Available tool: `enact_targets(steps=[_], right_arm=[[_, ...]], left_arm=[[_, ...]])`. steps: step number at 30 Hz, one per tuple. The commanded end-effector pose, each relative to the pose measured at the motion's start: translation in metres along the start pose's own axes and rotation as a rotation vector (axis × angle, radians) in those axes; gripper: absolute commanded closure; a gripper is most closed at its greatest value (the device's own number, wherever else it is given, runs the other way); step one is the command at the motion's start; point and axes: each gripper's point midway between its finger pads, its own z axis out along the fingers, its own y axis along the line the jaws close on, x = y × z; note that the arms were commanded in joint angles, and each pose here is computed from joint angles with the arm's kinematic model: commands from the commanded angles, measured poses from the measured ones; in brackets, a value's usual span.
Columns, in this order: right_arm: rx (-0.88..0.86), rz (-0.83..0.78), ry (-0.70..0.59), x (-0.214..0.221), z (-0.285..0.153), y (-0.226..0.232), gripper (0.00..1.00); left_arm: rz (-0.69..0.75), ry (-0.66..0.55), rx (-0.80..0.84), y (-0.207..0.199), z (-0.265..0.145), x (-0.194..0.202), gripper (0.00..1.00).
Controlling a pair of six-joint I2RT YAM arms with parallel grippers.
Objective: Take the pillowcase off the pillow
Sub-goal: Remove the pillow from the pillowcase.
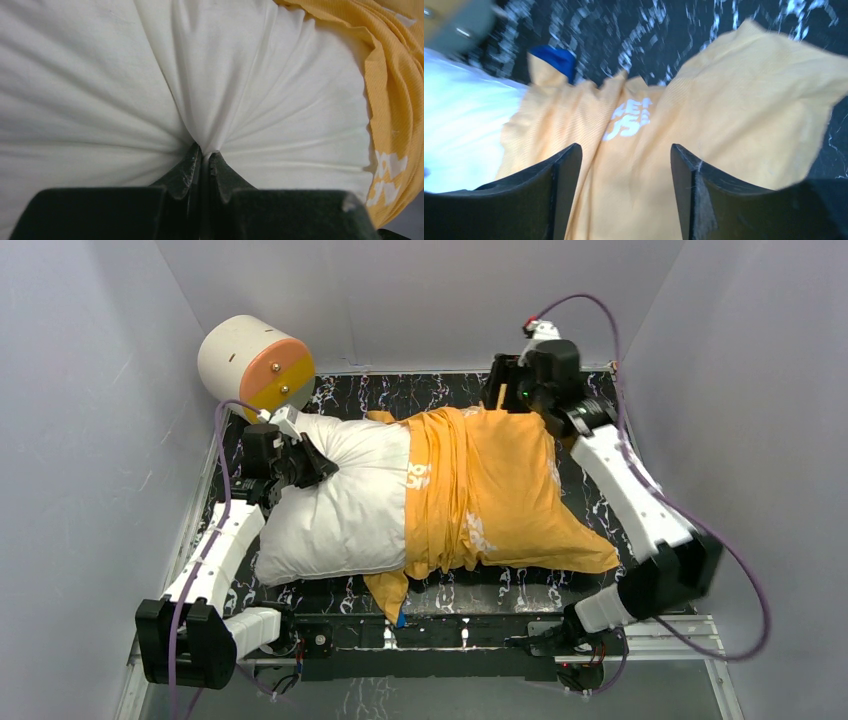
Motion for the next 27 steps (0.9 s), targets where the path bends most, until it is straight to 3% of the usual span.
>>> enact_targets(steps=[1, 9, 16, 22, 27], right_arm=[[-0.256, 0.081, -0.144, -0.012, -0.083, 0.046, 0.19], [-0.449, 0.347, -0.019, 0.118, -0.144, 0.057, 0.18], [-0.49, 0.485, 0.232, 0.241, -0.156, 0.052, 0.21], [-0.485, 0.495, 0.202, 0.252, -0.162, 0.047, 0.2], [-0.483, 0.473, 0.321, 0.276, -0.145, 0.055, 0.2]], left_arm=[[-0.017, 0.08, -0.146, 0.038, -0.009, 0.027, 1.0], [-0.028, 0.107, -0.135, 0.038, -0.005, 0.032, 1.0], [-0.035, 0.12, -0.115, 0.035, -0.003, 0.034, 1.0], [-0.028, 0.111, -0.134, 0.038, -0.004, 0.033, 1.0], [-0.034, 0.123, -0.138, 0.04, -0.002, 0.035, 1.0]])
